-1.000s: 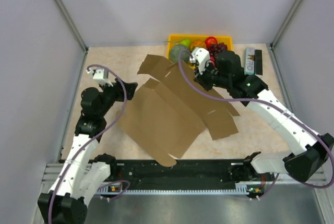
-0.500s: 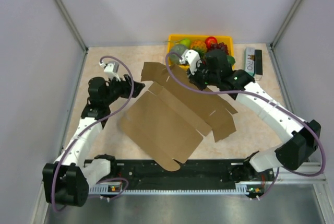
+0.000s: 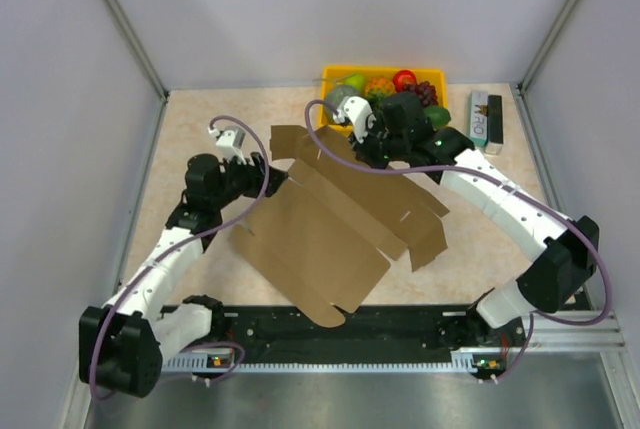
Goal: Fold the paper box
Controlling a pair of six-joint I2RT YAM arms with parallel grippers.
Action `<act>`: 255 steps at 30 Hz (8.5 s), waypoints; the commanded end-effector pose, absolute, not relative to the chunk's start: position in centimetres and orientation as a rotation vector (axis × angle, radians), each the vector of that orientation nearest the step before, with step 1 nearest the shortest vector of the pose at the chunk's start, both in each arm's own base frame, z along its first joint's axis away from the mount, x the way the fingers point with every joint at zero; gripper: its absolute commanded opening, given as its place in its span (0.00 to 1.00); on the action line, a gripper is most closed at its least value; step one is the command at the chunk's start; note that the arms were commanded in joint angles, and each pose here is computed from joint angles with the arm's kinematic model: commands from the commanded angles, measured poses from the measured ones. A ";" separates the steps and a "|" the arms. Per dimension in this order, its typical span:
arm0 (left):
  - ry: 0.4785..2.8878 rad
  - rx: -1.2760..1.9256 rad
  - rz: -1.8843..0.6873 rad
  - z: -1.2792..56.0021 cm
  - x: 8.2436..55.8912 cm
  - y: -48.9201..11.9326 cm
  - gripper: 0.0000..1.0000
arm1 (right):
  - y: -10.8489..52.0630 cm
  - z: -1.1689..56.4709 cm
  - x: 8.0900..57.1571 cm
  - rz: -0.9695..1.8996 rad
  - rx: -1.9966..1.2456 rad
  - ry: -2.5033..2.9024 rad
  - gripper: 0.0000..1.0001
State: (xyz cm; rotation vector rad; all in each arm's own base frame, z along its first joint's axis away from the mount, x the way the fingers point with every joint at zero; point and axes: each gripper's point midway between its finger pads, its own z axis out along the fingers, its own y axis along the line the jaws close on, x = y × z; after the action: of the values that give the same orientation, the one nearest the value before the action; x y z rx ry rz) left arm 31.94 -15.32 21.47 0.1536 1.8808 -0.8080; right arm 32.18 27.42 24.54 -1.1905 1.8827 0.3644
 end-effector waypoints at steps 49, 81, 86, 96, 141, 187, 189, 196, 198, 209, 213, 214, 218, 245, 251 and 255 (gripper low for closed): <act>2.025 -0.077 -0.682 9.2 41.0 -18.8 0.83 | 28.2 21.7 35.3 0.497 -1.065 2.055 0.00; 1.772 -0.057 -0.692 11.4 38.6 -19.6 0.22 | 25.5 21.0 34.4 0.191 -0.828 2.156 0.14; 1.837 -0.164 -0.735 10.7 37.2 -18.7 0.65 | 25.1 21.0 34.1 0.171 -0.845 2.147 0.15; 1.930 -0.093 -0.767 10.0 37.4 -19.1 0.72 | 24.5 21.7 33.2 0.141 -0.831 2.124 0.22; 1.799 0.077 -0.770 8.6 35.7 -21.4 0.00 | 25.8 23.7 30.0 -0.089 -0.885 2.012 0.24; 1.653 0.044 -1.064 13.5 28.9 -20.5 0.42 | 25.4 21.1 31.0 -0.538 -1.327 1.287 0.00; 1.696 0.043 -1.039 13.9 28.4 -20.1 0.46 | 25.6 21.5 31.1 -0.549 -1.325 1.266 0.00; 1.734 0.028 -0.764 18.3 30.0 -16.9 0.59 | 27.1 22.7 31.3 -0.544 -1.359 1.189 0.00; 1.753 0.017 -0.711 18.9 30.7 -16.4 0.59 | 27.5 22.4 31.2 -0.538 -1.397 1.175 0.00; 1.712 0.252 -0.590 20.8 33.6 -17.7 0.62 | 28.9 23.2 31.9 -0.525 -1.419 1.103 0.00; 1.662 0.331 -0.582 21.0 33.6 -18.3 0.62 | 29.1 23.6 32.2 -0.502 -1.408 1.093 0.00; 1.657 0.347 -0.572 21.1 33.8 -18.4 0.62 | 29.1 23.6 32.3 -0.500 -1.410 1.090 0.00; 1.659 0.350 -0.558 20.8 34.7 -18.8 0.56 | 29.4 23.7 32.3 -0.487 -1.408 1.088 0.00; 1.446 0.111 -0.364 22.5 34.2 -16.2 0.00 | 27.6 32.0 19.9 1.096 0.499 2.082 0.99; 1.420 0.049 -0.386 22.7 34.0 -15.7 0.00 | 31.4 29.7 21.3 1.517 1.120 1.916 0.94; 1.413 0.032 -0.393 22.5 33.8 -15.7 0.00 | 33.2 28.8 23.7 1.632 1.346 1.769 0.89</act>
State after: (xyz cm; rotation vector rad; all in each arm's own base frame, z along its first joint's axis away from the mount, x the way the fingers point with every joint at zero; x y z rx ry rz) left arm 33.95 -15.87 19.66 0.1039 1.5244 -0.3498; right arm 21.45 30.44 24.60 0.9158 2.0582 1.2416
